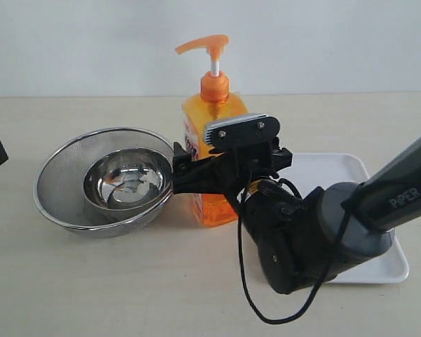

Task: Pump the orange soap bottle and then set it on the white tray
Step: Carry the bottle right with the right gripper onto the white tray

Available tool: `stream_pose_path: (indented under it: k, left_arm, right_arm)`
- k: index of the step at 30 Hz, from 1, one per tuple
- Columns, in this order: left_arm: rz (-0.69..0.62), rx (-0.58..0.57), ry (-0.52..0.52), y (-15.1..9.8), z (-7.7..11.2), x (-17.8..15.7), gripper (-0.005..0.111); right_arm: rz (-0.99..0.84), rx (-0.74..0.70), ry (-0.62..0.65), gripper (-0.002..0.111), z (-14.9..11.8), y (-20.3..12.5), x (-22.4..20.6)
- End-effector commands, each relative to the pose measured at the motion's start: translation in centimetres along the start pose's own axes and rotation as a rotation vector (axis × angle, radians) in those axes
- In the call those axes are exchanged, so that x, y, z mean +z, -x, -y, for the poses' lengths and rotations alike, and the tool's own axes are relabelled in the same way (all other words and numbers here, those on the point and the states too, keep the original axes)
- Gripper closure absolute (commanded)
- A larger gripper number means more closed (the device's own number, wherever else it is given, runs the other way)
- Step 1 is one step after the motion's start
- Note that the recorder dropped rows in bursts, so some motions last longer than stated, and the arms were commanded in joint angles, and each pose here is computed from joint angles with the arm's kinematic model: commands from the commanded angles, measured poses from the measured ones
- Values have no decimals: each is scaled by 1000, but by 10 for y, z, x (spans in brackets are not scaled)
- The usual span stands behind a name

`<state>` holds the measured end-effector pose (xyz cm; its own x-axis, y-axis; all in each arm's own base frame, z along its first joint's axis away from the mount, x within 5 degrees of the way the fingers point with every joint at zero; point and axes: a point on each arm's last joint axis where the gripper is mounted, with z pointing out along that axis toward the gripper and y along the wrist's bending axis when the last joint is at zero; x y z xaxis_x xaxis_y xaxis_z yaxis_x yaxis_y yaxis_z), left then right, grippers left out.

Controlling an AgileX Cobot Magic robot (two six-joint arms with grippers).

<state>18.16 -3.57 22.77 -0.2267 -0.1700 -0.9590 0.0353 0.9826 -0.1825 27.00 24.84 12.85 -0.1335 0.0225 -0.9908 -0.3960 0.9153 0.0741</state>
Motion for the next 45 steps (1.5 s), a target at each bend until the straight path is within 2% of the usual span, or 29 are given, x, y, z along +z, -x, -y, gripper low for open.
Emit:
stream_pose_path:
  k: [1,2,3,4,6,7,8,12,16,25,30,33,39,42,45]
  left_arm:
    - [-2,10,-6,-1,0,-2,102]
    - [-2,10,-6,-1,0,-2,102]
    - [-2,10,-6,-1,0,-2,102]
    - [-2,10,-6,-1,0,-2,102]
    - [-4,10,-6,-1,0,-2,102]
    - [-4,10,-6,-1,0,-2,102]
    - [-8,10,-7,-1,0,-2,102]
    - [-13,15,-3,-5,-1,-3,102]
    - [2,19,11,-8,-4,-5,102]
    - [2,17,12,-8,-4,-5,102]
    - [5,15,13,-8,-4,-5,102]
    - [3,16,13,-9,-5,-5,102]
    - [6,15,14,-8,-5,-5,102]
    - [6,13,15,-8,-5,-5,102]
    - [6,12,15,-8,-5,-5,102]
  right_arm:
    - [3,6,2,10,-2,-1,5]
    - [8,6,1,10,-2,0,5]
    - [8,6,1,17,-2,0,5]
    - [6,7,-1,36,-2,0,5]
    - [-3,9,0,64,-2,-1,5]
    - [-8,7,1,95,-2,-2,5]
    - [-6,10,1,106,-2,-1,5]
    - [51,14,0,106,-2,7,5]
    - [116,-26,-1,109,-3,35,0]
    - [201,-95,-66,109,3,94,-19]
    - [263,-112,-112,109,14,128,-44]
    - [292,-138,-196,109,29,133,-63]
    - [265,-149,-288,109,51,109,-88]
    - [244,-23,-318,109,75,94,-93]
    - [229,-39,-325,109,87,83,-95]
